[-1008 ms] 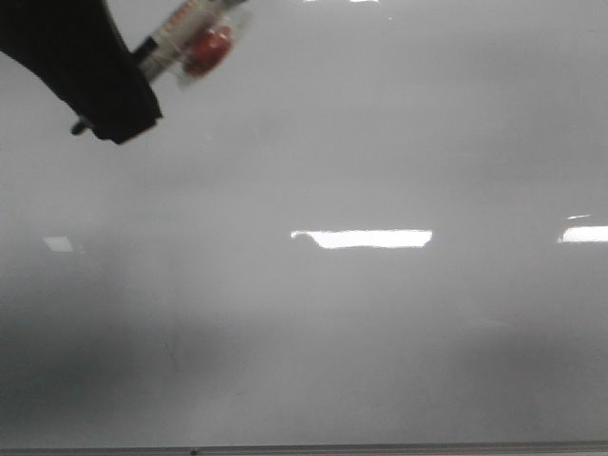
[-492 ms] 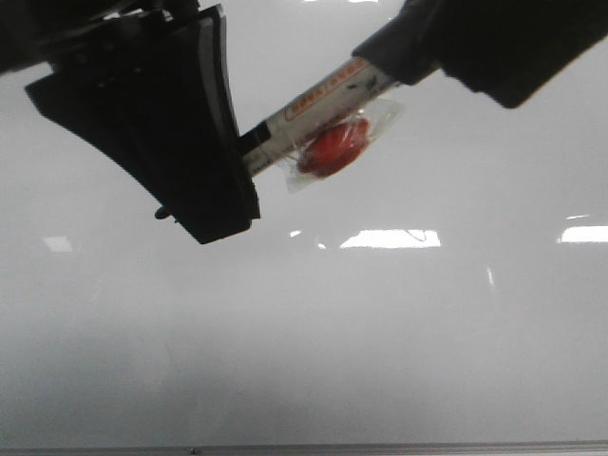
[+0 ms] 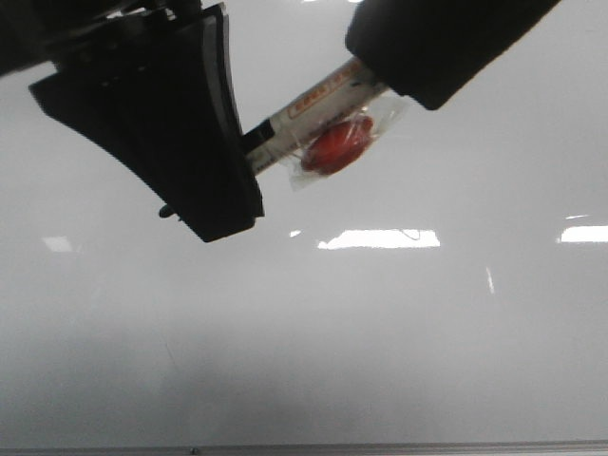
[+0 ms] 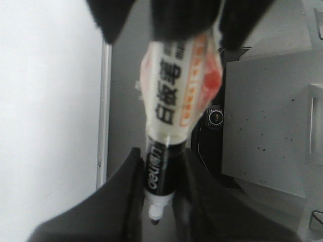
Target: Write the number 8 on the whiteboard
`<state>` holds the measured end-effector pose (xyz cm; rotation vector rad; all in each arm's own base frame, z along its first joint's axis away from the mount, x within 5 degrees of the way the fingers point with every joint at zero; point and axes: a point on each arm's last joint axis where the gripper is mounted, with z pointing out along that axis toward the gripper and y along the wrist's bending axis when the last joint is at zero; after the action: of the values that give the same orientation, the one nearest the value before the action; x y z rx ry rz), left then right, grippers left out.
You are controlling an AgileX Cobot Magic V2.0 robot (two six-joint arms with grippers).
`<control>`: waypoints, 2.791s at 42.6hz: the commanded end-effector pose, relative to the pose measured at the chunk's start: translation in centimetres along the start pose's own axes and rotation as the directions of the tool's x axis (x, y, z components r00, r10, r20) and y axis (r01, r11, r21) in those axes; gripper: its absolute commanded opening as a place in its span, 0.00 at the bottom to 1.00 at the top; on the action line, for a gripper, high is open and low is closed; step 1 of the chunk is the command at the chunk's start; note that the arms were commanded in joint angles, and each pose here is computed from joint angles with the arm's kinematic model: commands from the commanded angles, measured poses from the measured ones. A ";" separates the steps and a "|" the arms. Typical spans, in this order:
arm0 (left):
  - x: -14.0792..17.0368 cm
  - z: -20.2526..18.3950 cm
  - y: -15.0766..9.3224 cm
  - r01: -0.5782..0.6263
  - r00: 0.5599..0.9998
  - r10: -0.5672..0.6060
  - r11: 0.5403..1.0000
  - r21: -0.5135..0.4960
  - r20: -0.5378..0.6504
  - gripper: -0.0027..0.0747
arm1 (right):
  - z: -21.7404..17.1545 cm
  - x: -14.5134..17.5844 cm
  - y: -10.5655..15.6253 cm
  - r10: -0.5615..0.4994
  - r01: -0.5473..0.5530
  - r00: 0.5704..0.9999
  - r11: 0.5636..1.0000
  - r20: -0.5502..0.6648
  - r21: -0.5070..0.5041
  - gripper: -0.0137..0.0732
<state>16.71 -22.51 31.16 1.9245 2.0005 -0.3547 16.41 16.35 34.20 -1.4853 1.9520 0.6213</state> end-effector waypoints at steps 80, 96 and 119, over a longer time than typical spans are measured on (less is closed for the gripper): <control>7.3 -11.4 0.2 0.619 0.716 -0.375 0.731 -0.287 0.589 0.70 | -3.8 1.6 -10.1 0.259 -0.494 0.857 0.657 0.446 0.569 0.08; 7.3 -11.4 0.2 0.619 0.715 -0.374 0.731 -0.287 0.590 0.70 | 0.0 1.3 -12.3 0.323 -0.464 0.884 0.698 0.339 0.546 0.08; 7.3 -11.4 0.3 0.620 0.713 -0.371 0.729 -0.289 0.595 0.70 | 4.8 4.7 -10.6 0.396 -0.450 0.892 0.735 0.217 0.508 0.08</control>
<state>15.80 -11.14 37.04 0.8957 2.0563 -0.3748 25.73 12.74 25.20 -0.6896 2.3021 0.2383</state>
